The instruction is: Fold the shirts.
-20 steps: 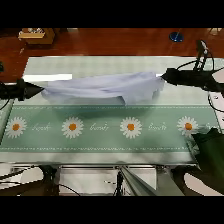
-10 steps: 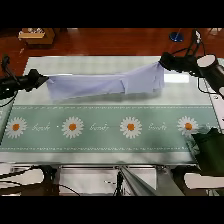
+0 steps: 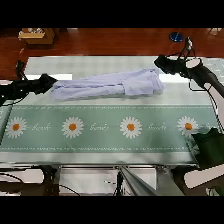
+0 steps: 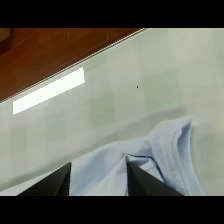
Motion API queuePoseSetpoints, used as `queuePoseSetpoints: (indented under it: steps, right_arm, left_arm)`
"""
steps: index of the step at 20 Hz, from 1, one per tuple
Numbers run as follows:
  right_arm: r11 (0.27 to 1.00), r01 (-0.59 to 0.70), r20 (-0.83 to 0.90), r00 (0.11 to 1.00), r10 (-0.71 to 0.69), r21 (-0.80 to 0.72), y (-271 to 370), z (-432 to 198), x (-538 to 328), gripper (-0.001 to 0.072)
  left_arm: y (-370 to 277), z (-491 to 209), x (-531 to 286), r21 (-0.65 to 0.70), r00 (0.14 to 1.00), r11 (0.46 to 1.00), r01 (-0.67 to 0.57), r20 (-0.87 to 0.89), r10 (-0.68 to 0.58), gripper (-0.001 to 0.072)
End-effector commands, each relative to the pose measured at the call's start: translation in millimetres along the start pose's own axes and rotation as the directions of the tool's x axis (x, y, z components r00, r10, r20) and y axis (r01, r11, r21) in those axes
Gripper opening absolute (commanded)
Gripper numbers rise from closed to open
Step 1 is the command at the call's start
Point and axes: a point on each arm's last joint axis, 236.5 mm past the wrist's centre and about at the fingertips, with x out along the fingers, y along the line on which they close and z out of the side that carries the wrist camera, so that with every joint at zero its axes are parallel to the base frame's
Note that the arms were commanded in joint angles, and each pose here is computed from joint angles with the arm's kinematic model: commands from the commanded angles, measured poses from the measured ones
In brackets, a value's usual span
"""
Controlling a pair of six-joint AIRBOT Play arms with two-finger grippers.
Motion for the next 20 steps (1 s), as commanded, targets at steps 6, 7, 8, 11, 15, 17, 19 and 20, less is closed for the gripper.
queuePoseSetpoints:
  steps: [6,7,8,11,15,17,19,20]
  right_arm:
    - [0.967,0.224,-0.114,0.965,-0.237,-0.117,-89,17,-76,0.0570]
    - [0.971,0.226,-0.172,0.957,-0.236,-0.074,-101,7,-80,0.0592]
    - [0.978,0.209,-0.230,0.950,-0.210,-0.025,-108,-5,-81,0.0602]
    - [0.988,0.141,-0.293,0.949,-0.115,0.069,-113,-20,-75,0.0602]
    - [0.994,0.088,-0.339,0.939,-0.058,0.072,-106,-44,-49,0.0603]
    - [0.995,0.051,-0.364,0.931,-0.016,0.088,-96,-59,-34,0.0602]
    - [0.995,0.002,-0.382,0.923,0.037,0.101,-79,-73,-19,0.0602]
    - [0.995,-0.018,-0.389,0.919,0.055,0.099,-70,-79,-13,0.0602]
  left_arm:
    - [-17,35,-41,0.098,0.995,0.990,0.098,-0.011,-0.097,0.0506]
    - [-22,30,-41,0.102,0.993,0.988,0.116,-0.033,-0.113,0.0505]
    - [-27,24,-40,0.104,0.990,0.986,0.132,-0.057,-0.127,0.0505]
    - [-37,6,-39,0.134,0.979,0.976,0.173,-0.129,-0.156,0.0505]
    - [-44,-7,-42,0.140,0.966,0.967,0.212,-0.182,-0.185,0.0505]
    - [-46,-10,-43,0.138,0.961,0.965,0.222,-0.196,-0.193,0.0504]
    - [-48,-12,-43,0.137,0.958,0.964,0.229,-0.206,-0.199,0.0504]
    - [-48,-13,-44,0.136,0.957,0.963,0.231,-0.208,-0.200,0.0505]
